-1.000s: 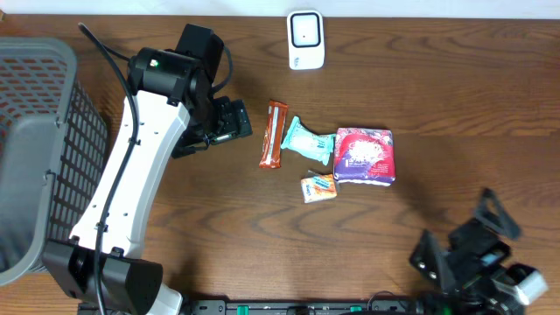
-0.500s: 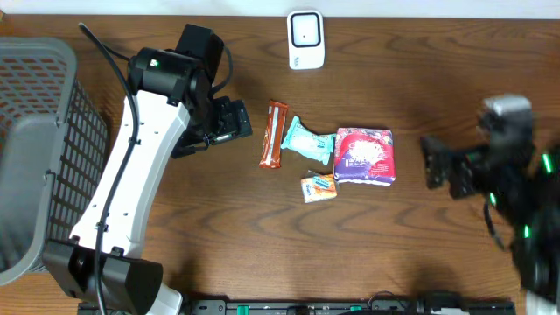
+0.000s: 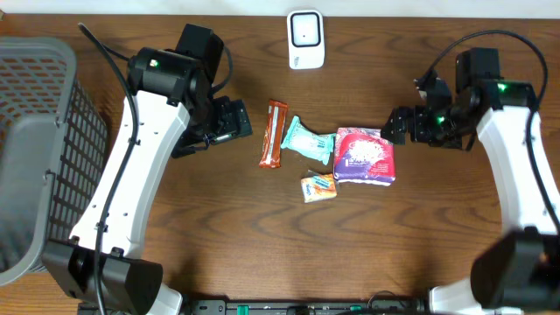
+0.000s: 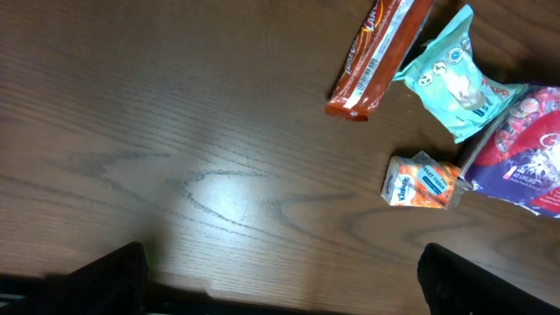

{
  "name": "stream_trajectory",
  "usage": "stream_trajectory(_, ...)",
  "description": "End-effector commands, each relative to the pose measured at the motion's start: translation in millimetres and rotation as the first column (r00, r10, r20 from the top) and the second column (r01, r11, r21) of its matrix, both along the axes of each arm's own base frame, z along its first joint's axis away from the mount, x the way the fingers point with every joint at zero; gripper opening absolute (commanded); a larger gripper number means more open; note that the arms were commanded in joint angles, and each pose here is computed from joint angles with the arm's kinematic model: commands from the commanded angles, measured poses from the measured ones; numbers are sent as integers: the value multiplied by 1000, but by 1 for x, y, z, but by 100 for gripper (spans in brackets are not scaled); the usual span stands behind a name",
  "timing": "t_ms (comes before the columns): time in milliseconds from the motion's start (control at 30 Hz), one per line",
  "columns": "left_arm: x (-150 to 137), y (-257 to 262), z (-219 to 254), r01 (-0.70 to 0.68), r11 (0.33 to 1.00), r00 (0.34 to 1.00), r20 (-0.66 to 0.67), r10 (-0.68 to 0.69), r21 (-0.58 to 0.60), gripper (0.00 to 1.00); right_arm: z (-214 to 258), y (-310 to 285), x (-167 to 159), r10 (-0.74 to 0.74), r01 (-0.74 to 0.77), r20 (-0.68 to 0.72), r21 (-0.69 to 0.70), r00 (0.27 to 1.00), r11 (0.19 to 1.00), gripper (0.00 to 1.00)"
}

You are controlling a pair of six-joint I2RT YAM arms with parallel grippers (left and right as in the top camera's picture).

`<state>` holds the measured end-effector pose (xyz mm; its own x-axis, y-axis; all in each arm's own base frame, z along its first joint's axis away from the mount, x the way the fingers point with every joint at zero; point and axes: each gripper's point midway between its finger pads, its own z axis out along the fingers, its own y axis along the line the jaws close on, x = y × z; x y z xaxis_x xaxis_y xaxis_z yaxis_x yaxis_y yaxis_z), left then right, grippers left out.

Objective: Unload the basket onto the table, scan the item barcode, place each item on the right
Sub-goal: 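Reach the right gripper to the pink liner pack and grasp it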

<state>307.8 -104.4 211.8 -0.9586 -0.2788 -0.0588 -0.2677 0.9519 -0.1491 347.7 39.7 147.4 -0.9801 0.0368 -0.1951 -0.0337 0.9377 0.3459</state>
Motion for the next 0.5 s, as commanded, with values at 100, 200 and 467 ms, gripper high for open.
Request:
stream_trajectory(100,0,2,-1,-2,1000,1000,-5,2,8,98,-68,-19,7,-86,79,-202,-40,976,996,78)
stream_trajectory(200,0,2,-1,-2,1000,1000,-5,2,8,98,-84,5,10,38,-14,-214,112,976,994,78)
stream_trajectory(467,0,2,-1,-2,1000,1000,-5,2,8,98,-129,29,8,149,-70,-267,283,952,957,59)
